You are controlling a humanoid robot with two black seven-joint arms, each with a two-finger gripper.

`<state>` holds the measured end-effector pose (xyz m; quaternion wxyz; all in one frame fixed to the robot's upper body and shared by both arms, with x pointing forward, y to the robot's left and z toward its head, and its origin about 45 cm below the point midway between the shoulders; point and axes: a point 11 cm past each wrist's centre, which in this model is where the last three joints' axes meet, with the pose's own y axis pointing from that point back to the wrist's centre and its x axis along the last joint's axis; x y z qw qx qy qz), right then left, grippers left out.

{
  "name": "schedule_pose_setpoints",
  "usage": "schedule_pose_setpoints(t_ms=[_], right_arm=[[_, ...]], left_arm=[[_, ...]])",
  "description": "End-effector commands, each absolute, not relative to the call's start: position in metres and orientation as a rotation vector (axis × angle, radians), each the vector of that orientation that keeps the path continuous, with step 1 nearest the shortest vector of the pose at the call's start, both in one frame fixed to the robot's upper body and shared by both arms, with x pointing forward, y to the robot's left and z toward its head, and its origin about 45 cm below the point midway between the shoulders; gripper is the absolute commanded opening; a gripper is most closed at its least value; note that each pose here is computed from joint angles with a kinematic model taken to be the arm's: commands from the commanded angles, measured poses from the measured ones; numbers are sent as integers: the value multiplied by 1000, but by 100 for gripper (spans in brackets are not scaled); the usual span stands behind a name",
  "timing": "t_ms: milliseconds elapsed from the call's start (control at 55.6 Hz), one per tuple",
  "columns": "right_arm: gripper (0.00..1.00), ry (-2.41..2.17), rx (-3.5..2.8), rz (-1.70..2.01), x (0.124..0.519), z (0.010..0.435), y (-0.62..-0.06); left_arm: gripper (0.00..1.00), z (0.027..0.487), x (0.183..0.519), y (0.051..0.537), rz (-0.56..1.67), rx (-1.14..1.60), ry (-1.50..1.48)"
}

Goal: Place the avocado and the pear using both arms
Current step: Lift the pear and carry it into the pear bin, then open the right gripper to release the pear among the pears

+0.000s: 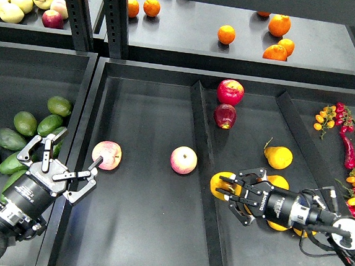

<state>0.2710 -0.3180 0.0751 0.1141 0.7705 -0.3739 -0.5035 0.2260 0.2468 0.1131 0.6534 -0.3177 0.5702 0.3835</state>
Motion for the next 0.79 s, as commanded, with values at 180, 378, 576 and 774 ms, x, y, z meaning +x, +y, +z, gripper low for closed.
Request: schedule_pose_setpoints(t_ms=[180, 378, 576, 774], right_arm=[[17, -1170, 2067, -1554, 225, 41, -355], [17, -1211, 1987, -1554, 216, 29, -371], [18, -1212, 1936, -1553, 204, 19, -377], [21, -1204, 1919, -1555, 200, 14, -376]], left_arm=[[100, 113, 226, 247, 870, -721, 1294], [100, 113, 226, 247, 870, -721, 1294], [100, 113, 226, 248, 872, -722, 1292], [100, 113, 226, 248, 872, -722, 1292]])
